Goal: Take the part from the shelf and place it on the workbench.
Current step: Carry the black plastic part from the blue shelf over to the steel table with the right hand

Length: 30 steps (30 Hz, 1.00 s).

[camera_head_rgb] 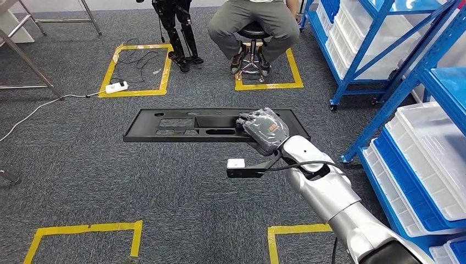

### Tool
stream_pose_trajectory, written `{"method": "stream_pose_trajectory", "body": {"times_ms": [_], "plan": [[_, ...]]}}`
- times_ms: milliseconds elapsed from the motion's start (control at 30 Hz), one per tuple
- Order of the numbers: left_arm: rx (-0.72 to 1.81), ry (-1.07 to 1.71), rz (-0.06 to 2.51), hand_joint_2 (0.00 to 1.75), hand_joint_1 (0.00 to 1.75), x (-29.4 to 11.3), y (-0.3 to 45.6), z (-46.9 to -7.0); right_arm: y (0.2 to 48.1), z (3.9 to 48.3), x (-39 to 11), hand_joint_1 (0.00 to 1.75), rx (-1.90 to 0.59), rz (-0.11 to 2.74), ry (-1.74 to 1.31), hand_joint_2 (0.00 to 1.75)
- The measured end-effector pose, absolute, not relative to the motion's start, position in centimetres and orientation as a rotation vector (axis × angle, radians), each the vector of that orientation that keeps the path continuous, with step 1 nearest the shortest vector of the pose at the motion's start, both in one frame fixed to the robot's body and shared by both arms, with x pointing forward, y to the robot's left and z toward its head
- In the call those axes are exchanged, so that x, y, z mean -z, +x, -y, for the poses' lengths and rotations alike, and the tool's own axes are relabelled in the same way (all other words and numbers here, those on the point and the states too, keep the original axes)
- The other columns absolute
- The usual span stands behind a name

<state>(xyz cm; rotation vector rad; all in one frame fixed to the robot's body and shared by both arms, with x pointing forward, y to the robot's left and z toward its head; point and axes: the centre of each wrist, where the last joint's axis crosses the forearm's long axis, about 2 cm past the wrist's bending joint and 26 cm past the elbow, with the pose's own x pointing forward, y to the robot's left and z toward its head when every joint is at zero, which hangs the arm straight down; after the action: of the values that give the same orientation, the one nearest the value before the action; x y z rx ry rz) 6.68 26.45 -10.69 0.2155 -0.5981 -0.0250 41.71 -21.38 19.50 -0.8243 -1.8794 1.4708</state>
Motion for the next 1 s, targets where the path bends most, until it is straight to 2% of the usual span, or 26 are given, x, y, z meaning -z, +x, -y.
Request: {"method": "stream_pose_trajectory", "body": {"times_ms": [1000], "plan": [[0.029, 0.218, 0.593, 1.75, 0.00, 10.73, 6.31, -26.32, 41.57, 21.36, -19.36, 1.71, -1.472, 1.876, -0.821, 1.75]]}}
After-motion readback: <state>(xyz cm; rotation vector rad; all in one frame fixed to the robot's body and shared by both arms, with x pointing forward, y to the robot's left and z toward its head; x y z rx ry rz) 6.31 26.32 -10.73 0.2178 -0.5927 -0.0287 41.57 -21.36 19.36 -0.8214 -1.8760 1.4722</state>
